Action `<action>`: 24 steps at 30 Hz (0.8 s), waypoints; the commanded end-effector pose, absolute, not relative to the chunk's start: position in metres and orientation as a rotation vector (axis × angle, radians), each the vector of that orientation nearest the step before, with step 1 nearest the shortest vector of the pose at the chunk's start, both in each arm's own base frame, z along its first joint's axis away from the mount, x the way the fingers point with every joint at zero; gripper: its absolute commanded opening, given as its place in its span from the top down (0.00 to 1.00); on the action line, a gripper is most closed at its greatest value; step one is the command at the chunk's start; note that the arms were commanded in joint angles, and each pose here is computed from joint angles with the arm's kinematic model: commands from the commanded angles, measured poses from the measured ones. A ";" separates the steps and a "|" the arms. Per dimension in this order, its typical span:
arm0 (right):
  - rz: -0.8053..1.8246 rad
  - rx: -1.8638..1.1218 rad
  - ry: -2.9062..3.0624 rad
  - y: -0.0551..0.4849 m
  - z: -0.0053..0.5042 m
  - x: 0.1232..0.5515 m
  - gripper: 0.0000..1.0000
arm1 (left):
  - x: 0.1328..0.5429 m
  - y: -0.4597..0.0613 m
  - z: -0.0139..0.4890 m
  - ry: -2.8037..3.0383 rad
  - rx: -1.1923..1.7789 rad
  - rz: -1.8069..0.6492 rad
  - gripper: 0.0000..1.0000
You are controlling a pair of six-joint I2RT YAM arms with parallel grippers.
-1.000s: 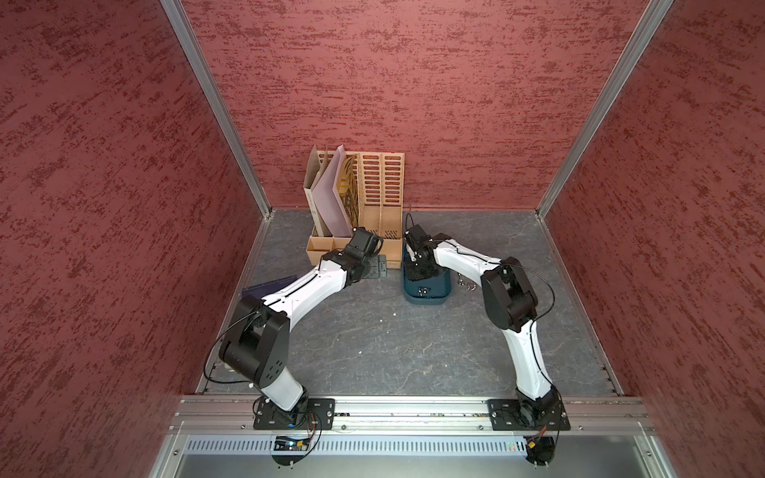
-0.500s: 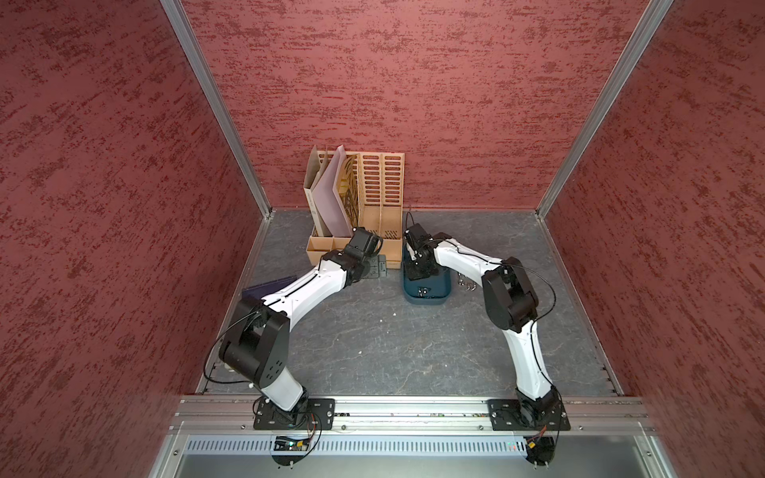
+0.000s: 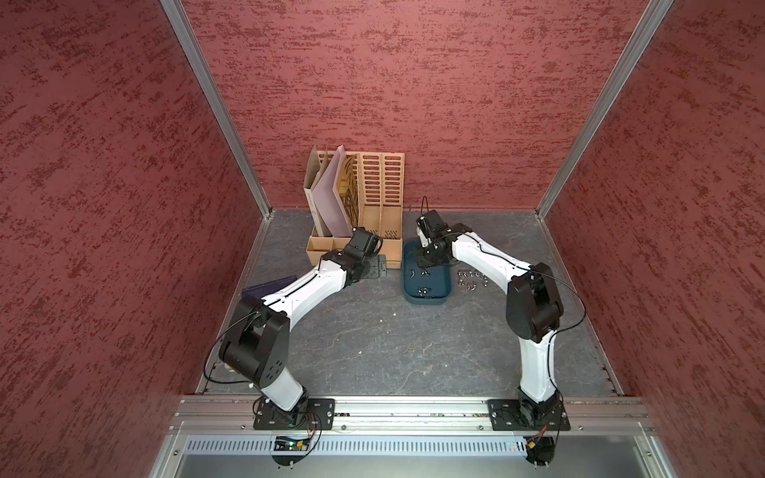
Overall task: Take out the wing nut from the storage box
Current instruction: Place the wing nut in the storage box, then pick up the wing nut from the storage box.
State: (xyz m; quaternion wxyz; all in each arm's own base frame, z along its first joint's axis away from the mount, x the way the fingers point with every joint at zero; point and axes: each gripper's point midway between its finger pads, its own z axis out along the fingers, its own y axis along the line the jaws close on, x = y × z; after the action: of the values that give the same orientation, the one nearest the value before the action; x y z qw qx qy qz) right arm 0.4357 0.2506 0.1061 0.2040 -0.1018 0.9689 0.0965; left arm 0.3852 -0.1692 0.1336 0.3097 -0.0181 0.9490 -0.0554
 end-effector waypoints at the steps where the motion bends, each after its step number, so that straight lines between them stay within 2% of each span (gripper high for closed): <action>1: 0.312 -0.300 2.707 0.260 0.095 0.436 0.75 | 0.390 -0.176 0.144 2.477 -0.035 -0.181 0.00; 13: 0.320 -0.332 2.762 0.282 0.056 0.440 0.73 | 0.388 -0.172 0.143 2.478 -0.043 -0.168 0.00; 24: 0.298 -0.313 2.768 0.284 0.047 0.447 0.70 | 0.387 -0.171 0.141 2.482 -0.041 -0.165 0.00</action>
State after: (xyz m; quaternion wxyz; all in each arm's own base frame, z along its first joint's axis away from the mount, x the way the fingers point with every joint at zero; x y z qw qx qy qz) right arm 0.4389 0.2762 0.0448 0.1590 -0.1136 0.9757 0.0988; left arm 0.3847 -0.1706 0.1335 0.3085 -0.0167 0.9493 -0.0580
